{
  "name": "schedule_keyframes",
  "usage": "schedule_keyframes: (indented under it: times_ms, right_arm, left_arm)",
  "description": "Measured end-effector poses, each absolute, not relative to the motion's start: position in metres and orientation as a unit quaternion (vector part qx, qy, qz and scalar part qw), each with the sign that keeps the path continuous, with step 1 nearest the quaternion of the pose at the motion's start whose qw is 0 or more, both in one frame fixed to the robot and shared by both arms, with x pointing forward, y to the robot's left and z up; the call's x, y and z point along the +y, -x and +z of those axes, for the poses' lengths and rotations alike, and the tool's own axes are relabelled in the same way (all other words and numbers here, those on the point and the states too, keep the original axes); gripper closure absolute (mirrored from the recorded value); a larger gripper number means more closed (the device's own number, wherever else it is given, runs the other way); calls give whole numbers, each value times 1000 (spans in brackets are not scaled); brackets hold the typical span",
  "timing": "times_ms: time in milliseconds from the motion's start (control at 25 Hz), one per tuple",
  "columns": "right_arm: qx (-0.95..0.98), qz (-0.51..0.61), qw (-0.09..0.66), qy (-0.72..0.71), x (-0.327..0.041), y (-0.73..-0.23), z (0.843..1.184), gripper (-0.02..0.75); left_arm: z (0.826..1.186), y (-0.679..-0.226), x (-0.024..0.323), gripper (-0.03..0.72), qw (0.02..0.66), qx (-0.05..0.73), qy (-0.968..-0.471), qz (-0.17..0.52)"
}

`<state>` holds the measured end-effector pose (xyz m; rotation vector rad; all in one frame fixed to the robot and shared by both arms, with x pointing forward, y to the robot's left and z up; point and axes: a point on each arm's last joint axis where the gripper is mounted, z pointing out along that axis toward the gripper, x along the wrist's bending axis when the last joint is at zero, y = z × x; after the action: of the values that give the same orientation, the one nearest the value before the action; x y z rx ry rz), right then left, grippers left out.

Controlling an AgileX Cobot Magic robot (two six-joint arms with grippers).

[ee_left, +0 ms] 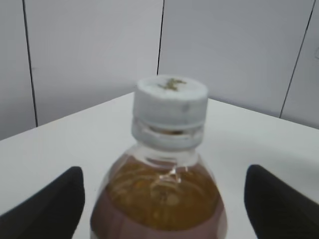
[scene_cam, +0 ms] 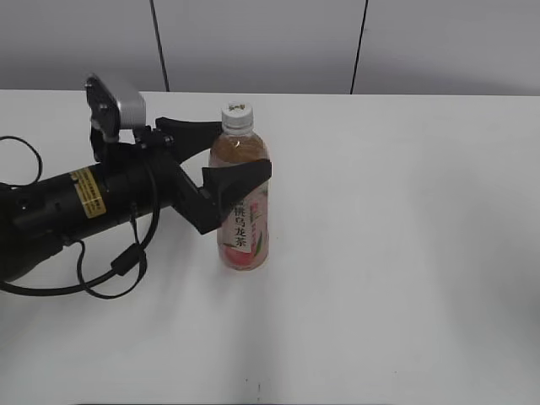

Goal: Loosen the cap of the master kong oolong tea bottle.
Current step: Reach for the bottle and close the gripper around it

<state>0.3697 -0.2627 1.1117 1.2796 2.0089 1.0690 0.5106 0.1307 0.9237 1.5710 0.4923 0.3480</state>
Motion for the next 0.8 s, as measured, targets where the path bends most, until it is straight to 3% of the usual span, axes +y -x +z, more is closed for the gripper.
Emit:
schedule_keyframes:
  times_ms: [800]
  right_arm:
    - [743,396,271,-467,-263,-370,1113,172]
  left_arm:
    - [918,-512,129,116,636,212,-727,150]
